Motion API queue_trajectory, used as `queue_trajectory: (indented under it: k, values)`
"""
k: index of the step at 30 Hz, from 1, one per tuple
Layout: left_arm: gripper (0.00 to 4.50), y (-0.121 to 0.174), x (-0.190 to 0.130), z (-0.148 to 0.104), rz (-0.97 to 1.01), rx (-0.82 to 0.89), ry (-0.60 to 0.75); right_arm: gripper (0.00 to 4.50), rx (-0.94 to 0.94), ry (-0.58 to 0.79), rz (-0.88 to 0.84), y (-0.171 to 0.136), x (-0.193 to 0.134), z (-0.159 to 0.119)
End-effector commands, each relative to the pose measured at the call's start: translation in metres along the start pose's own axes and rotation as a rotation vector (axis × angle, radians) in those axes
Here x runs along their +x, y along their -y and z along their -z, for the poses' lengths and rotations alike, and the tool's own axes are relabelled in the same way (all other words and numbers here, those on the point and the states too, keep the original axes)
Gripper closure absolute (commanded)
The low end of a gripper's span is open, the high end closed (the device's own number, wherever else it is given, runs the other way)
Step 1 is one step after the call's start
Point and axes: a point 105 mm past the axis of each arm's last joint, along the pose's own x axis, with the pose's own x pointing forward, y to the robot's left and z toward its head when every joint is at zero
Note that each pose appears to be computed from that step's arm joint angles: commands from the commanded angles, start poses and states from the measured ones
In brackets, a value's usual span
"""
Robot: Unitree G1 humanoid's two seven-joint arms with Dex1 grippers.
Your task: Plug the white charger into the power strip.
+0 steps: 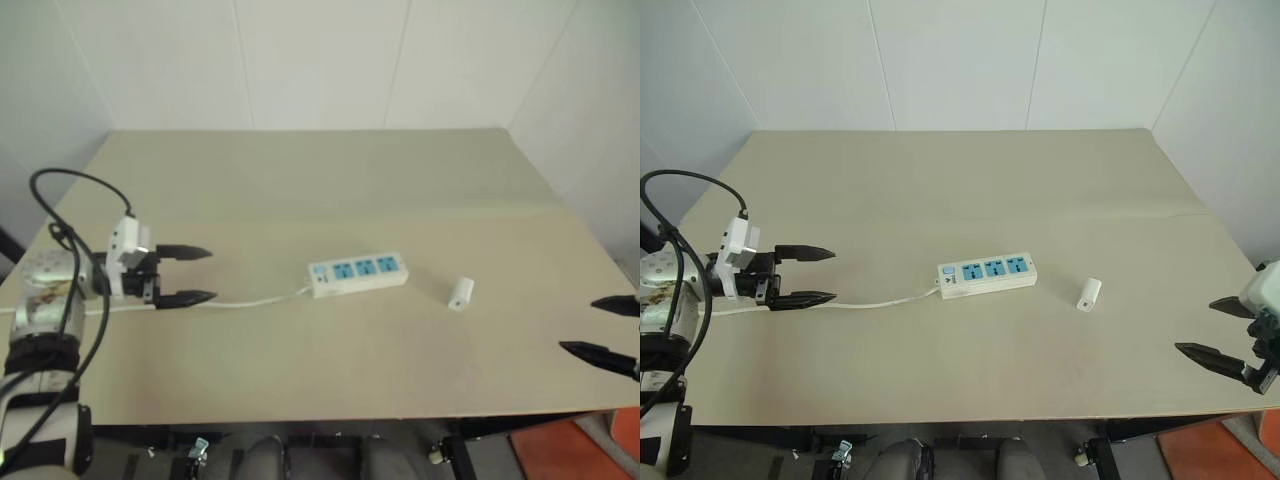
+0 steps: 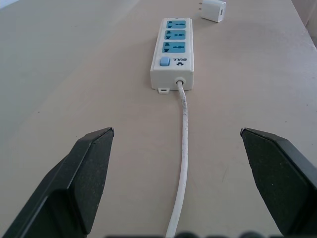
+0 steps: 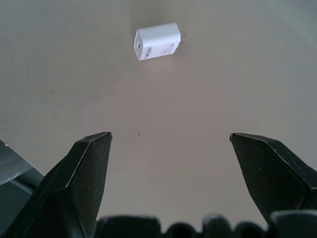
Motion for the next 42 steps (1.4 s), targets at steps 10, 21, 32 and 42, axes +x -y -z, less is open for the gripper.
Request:
queue_trajectory:
  k: [10,21,32,42]
  values:
    - [0.03,-0.001,-0.002,-0.006,0.003,0.034,-0.004,0.00,-0.051,0.036,0.035,0.002,-0.002,-0.010]
    - [0.03,0.012,0.046,0.020,0.094,-0.027,0.047,0.00,-0.056,0.087,0.061,-0.001,0.013,-0.020]
    - [0.03,0.008,0.147,0.031,0.105,-0.004,-0.013,0.00,-0.125,0.207,0.036,-0.029,0.037,-0.063]
    - [1.59,0.004,0.145,0.050,0.173,-0.086,-0.259,0.00,-0.099,0.211,0.046,-0.046,0.037,-0.063]
